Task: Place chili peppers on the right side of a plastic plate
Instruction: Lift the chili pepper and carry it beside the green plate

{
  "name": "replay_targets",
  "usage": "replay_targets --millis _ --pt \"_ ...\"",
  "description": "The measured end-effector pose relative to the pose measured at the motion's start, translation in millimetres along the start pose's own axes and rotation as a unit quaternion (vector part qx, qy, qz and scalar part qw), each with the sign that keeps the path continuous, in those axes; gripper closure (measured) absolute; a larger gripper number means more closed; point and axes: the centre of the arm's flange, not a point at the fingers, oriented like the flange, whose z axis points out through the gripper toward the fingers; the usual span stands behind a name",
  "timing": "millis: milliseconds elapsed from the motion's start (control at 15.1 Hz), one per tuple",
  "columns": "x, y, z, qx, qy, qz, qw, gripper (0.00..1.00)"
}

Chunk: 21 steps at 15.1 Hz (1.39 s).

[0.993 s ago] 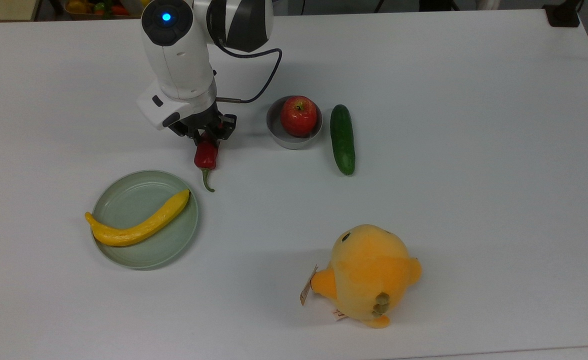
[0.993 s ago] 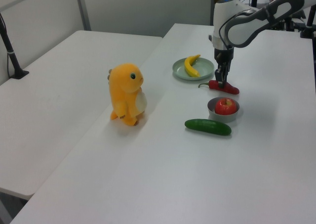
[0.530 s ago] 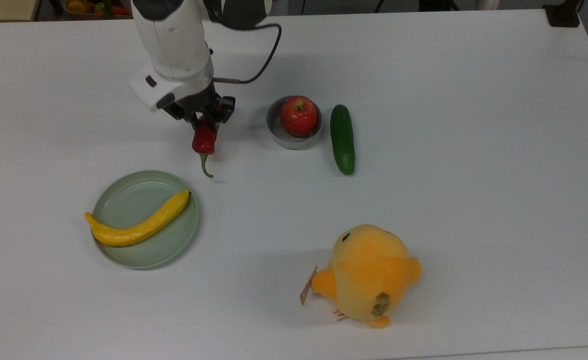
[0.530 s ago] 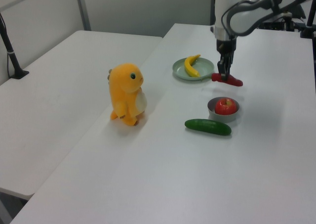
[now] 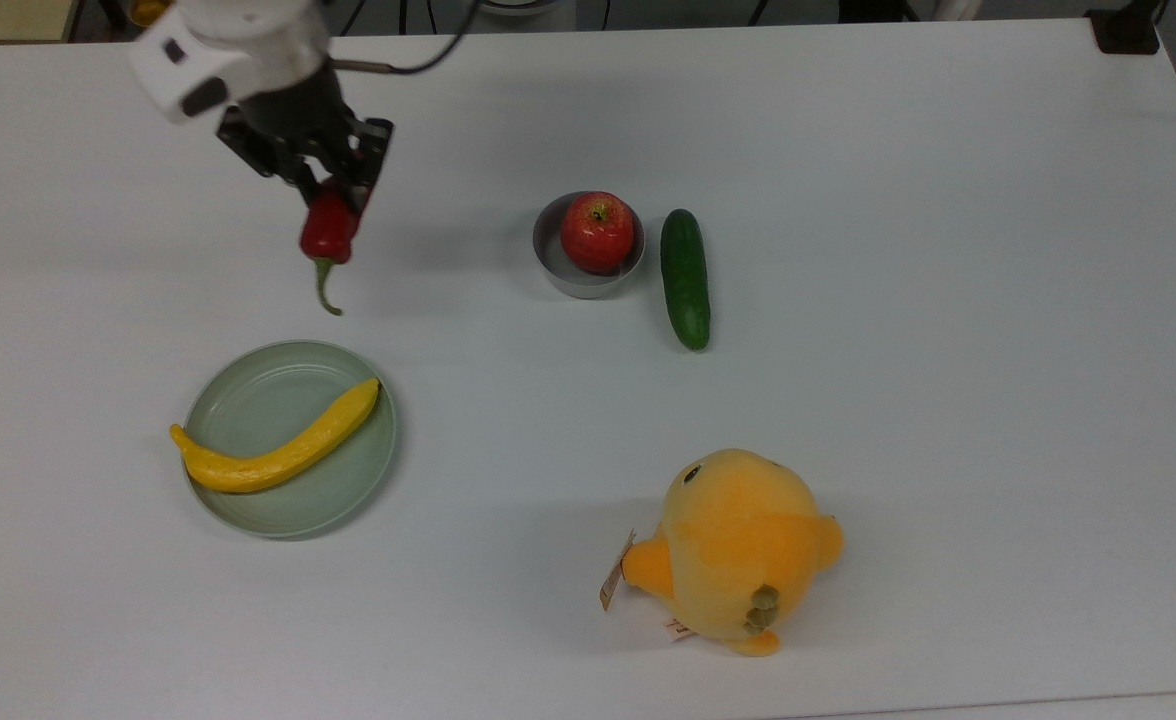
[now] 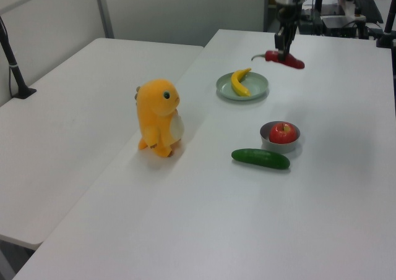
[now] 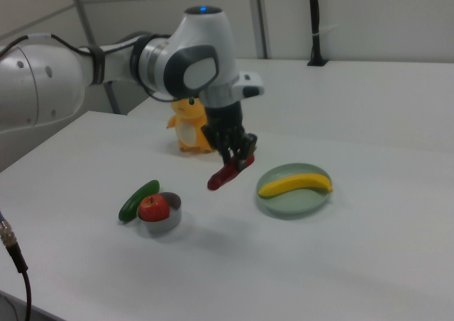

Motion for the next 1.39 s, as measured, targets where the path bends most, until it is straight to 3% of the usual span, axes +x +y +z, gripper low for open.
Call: replay_targets --millis 331,662,993,1390 --pt "7 68 -37 0.006 0.042 -0.021 0.9989 0.64" --pt "32 129 -23 0.01 0.111 -0.069 0.9913 0.64" --pt "66 158 29 -0.035 0.192 -0.063 0.9787 0.64" --pt "96 174 98 -0.079 0.241 -0.055 0.9656 0.64"
